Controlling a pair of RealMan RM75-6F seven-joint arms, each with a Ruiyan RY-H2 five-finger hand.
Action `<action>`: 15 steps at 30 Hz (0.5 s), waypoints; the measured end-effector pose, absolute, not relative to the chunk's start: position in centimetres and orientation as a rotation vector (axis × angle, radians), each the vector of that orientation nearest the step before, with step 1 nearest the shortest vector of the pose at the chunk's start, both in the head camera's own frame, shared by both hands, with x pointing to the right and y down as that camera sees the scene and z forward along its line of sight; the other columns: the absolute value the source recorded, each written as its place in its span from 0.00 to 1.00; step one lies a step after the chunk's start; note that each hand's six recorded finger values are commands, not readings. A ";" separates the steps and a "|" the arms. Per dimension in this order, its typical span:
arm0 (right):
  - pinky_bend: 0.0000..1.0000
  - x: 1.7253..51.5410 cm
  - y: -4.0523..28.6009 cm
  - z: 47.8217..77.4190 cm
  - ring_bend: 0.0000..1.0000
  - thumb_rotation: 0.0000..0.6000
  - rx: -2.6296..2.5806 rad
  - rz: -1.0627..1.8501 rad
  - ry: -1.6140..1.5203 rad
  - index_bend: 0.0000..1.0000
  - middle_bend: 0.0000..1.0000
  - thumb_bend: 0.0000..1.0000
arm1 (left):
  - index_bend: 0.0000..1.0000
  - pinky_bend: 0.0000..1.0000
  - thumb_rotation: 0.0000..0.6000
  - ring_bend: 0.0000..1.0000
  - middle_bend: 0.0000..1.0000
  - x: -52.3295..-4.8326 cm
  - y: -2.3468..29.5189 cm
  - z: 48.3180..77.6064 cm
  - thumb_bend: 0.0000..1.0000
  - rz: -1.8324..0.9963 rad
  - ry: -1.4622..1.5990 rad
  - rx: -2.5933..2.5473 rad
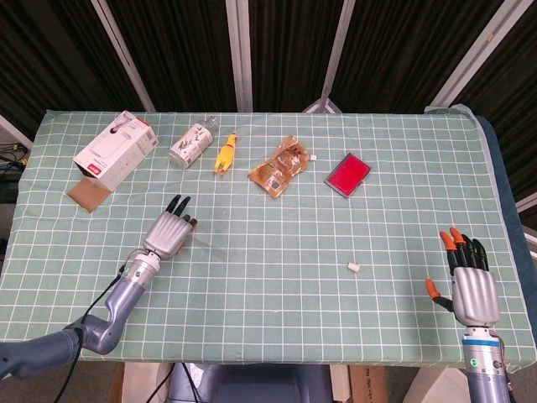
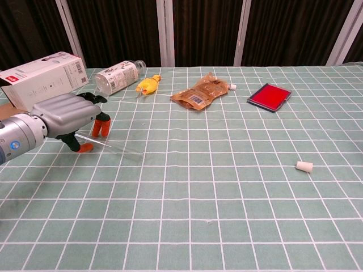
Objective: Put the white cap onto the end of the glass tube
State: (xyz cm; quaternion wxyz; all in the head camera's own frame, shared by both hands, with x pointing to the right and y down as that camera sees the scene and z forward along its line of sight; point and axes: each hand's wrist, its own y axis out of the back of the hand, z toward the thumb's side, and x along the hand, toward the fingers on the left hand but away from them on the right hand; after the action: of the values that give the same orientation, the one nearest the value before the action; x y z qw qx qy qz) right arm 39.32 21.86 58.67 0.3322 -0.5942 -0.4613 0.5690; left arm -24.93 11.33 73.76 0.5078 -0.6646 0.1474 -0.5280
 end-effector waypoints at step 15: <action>0.00 39.4 21.9 58.5 0.00 1.00 -1.550 1.478 -1.212 0.00 0.00 0.35 | 0.51 0.00 1.00 0.09 0.53 -24.6 11.4 73.8 0.59 -1.256 0.389 -1.614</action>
State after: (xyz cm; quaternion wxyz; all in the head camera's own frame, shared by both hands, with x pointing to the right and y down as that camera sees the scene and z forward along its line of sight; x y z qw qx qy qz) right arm 39.35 21.88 58.54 0.3338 -0.5938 -0.4644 0.5660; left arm -24.65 11.44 73.77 0.5053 -0.6691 0.1610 -0.5206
